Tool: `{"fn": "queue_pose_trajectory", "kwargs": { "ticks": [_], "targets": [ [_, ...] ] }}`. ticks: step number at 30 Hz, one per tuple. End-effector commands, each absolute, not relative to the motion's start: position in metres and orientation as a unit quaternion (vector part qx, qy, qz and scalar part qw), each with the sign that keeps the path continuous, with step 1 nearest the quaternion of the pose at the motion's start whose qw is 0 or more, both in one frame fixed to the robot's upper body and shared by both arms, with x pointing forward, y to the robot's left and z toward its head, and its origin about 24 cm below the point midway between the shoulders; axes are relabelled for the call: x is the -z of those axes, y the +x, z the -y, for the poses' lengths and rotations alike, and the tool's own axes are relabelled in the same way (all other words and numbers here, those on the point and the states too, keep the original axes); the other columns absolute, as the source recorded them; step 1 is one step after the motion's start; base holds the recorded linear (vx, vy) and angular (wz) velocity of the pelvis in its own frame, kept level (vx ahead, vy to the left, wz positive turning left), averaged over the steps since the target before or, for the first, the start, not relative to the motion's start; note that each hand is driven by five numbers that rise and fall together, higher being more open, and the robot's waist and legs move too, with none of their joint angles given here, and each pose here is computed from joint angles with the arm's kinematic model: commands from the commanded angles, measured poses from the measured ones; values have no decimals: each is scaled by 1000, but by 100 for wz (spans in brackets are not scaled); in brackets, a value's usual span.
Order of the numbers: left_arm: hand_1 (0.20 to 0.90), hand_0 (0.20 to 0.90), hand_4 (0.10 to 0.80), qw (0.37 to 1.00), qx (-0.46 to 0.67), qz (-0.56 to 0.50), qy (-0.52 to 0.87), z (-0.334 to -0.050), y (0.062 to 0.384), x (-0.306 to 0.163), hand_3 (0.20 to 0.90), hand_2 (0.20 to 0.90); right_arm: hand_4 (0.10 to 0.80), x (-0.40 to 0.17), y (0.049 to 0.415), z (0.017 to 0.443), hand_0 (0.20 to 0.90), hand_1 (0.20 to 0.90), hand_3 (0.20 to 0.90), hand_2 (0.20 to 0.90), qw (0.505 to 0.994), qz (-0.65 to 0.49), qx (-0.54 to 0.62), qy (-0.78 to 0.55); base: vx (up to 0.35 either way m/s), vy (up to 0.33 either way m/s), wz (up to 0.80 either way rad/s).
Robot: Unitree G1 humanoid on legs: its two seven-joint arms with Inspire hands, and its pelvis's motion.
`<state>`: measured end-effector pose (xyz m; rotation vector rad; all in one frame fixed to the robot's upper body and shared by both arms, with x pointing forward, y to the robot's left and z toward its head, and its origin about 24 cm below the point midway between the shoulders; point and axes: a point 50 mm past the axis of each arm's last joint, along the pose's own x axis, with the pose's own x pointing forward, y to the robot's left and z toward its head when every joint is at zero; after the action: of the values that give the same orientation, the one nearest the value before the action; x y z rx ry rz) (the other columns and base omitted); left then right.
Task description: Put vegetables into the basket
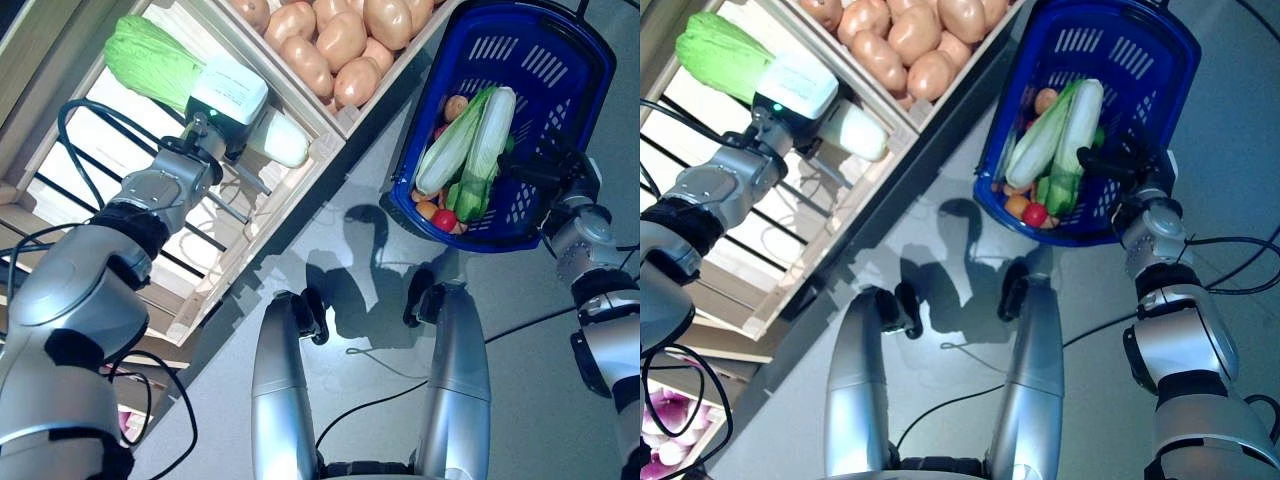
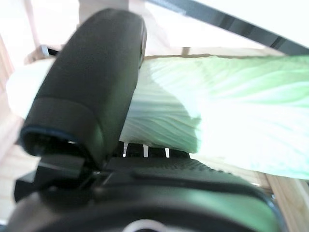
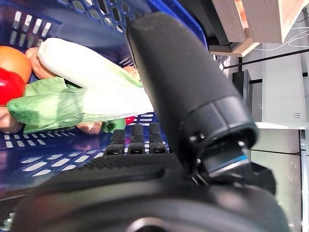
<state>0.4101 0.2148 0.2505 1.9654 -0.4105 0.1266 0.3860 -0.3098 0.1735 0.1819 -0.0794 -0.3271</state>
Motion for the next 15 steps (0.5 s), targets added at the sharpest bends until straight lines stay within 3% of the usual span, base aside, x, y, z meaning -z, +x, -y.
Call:
{"fn": "queue_pose_trajectory", "kwargs": {
  "ticks": [1, 15],
  "targets": [
    [300, 300, 400, 583, -61, 182, 790, -215, 410, -253, 300, 300, 800, -219, 390, 306, 900, 900, 900, 900, 968, 152, 154, 131, 37, 3, -5],
    [300, 300, 400, 685, -45, 157, 710, -260, 384, -194, 300, 300, 800, -154, 379, 283, 900, 900, 900, 900, 987, 98, 70, 103, 123, 9, -3]
  ]
}}
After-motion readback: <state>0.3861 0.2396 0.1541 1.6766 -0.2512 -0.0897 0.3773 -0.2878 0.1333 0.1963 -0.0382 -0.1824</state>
